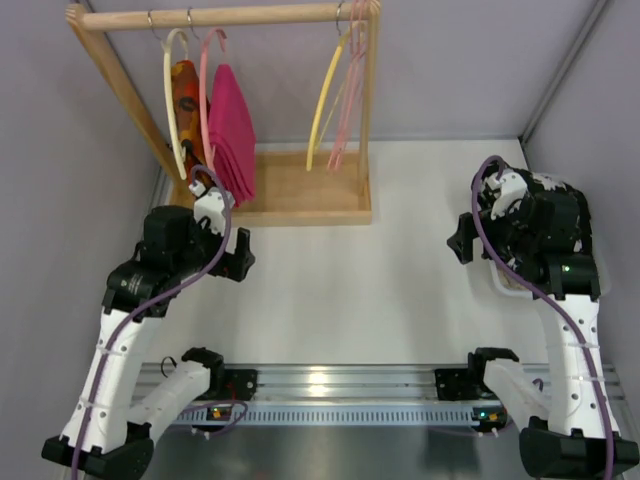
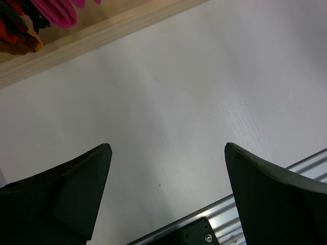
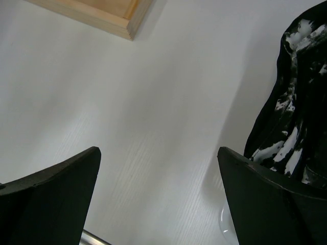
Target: Remove the trousers from the hanger
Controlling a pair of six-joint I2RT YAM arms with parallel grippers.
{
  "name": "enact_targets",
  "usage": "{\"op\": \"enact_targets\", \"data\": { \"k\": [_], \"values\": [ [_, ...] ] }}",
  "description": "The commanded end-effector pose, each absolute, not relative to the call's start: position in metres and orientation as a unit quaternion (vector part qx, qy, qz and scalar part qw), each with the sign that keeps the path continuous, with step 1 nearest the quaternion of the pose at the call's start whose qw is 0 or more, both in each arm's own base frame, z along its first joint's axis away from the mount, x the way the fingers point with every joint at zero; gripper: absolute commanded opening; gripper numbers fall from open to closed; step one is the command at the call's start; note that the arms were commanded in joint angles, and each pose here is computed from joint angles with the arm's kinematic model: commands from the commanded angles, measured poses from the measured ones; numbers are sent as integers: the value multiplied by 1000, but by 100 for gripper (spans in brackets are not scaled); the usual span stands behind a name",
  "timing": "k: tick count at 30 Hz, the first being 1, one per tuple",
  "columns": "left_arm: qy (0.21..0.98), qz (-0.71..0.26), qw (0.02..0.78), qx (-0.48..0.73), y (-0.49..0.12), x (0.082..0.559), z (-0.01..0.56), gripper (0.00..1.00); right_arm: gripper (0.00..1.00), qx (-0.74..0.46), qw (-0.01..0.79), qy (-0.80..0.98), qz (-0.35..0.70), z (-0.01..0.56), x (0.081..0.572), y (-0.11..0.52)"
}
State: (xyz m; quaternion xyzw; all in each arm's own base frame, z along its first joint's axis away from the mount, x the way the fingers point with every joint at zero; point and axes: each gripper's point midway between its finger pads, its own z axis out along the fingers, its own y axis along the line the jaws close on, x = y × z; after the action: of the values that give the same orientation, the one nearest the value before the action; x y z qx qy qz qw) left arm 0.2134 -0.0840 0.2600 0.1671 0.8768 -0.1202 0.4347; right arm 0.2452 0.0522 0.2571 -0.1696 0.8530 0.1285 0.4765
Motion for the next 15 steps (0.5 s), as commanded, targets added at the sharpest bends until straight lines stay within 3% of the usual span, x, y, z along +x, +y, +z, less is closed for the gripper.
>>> {"op": "enact_targets", "data": {
  "k": [1,7,9,15],
  "values": [
    [846,-121,482,192,-85,211,304,99,99,-183,482,847,132,261,245,56],
    [785,-276,492,256,-138,183,371,98,99,-184,477,849,136,260,247,57],
    [783,-303,479,255,-149,193,381,95,99,-184,475,849,139,260,248,58],
    [752,-317,554,167,-156,253,463,90,99,-181,475,849,140,260,250,58]
  ]
}}
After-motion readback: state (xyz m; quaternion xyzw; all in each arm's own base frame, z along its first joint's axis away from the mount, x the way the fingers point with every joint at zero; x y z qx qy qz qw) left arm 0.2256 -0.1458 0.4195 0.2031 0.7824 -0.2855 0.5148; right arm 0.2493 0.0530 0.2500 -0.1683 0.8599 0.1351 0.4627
